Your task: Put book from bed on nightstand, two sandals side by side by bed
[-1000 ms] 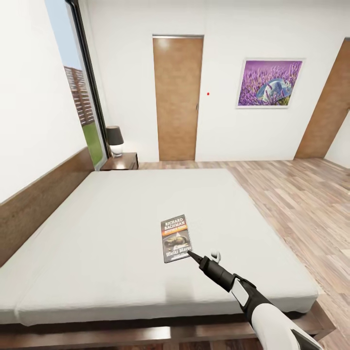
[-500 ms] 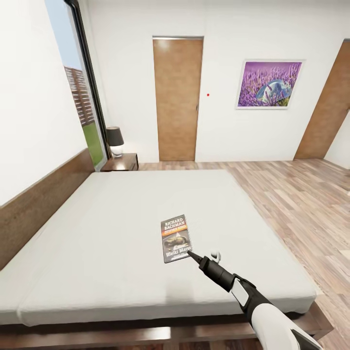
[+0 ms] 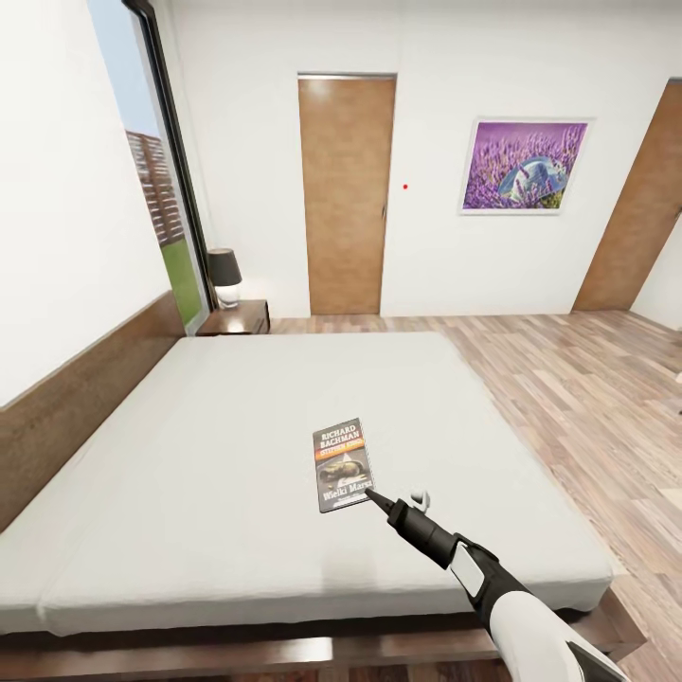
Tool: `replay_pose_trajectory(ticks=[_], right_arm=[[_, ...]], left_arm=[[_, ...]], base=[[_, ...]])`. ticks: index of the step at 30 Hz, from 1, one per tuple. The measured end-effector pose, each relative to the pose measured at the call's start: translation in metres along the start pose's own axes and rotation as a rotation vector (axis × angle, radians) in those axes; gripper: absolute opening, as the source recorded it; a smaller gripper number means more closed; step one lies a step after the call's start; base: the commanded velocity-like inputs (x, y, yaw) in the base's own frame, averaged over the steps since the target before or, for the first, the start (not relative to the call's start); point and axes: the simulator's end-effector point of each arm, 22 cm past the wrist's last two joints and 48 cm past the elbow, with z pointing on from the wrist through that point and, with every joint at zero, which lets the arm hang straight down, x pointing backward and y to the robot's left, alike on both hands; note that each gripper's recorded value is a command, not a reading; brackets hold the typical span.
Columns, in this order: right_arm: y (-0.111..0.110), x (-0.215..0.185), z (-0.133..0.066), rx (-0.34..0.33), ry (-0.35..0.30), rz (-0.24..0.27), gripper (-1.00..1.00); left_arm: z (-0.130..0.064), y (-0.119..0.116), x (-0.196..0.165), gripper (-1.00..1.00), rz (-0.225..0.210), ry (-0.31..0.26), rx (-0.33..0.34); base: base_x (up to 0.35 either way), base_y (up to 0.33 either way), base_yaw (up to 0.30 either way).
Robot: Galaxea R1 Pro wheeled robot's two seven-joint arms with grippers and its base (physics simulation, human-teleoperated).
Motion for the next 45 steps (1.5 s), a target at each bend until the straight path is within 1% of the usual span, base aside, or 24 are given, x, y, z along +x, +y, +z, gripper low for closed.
replay_pose_trajectory(ticks=[5, 6, 7, 8, 9, 15, 21, 28, 37, 45], right_arm=[[0.005, -0.001, -0.001, 0.001, 0.000, 0.000, -1.00], [0.006, -0.002, -0.002, 0.001, -0.001, 0.000, -1.00], [0.007, -0.002, -0.002, 0.001, -0.001, 0.000, -1.00], [0.007, -0.002, -0.002, 0.002, -0.001, 0.000, -1.00], [0.008, -0.003, -0.003, 0.001, -0.001, 0.000, -1.00], [0.014, -0.003, -0.004, 0.002, 0.001, -0.001, -1.00], [0.019, -0.004, -0.006, 0.002, 0.002, -0.001, -1.00], [0.026, -0.006, -0.008, 0.001, 0.000, 0.000, -1.00], [0.033, -0.006, -0.011, 0.002, 0.001, 0.000, -1.00], [0.039, -0.007, -0.013, 0.002, 0.000, 0.000, -1.00]], left_arm=[[-0.005, -0.014, -0.007, 1.00, -0.005, -0.014, 0.021], [-0.006, -0.021, -0.009, 1.00, -0.006, -0.018, 0.032], [-0.007, -0.021, -0.009, 1.00, -0.007, -0.018, 0.032], [-0.008, -0.026, -0.009, 1.00, -0.008, -0.019, 0.038], [-0.009, -0.035, -0.010, 1.00, -0.010, -0.020, 0.051], [-0.017, -0.064, -0.019, 1.00, -0.018, -0.033, 0.090], [-0.021, -0.079, -0.036, 1.00, -0.011, -0.057, 0.113], [-0.027, -0.085, -0.047, 1.00, -0.011, -0.074, 0.125], [-0.033, -0.086, -0.057, 1.00, -0.013, -0.090, 0.128], [-0.038, -0.085, -0.058, 1.00, -0.014, -0.094, 0.130]], base=[[0.000, 0.000, 0.000], [0.000, 0.000, 0.000], [0.000, 0.000, 0.000], [0.000, 0.000, 0.000], [0.000, 0.000, 0.000], [0.000, 0.000, 0.000], [0.000, 0.000, 0.000], [0.000, 0.000, 0.000], [0.000, 0.000, 0.000], [0.000, 0.000, 0.000]])
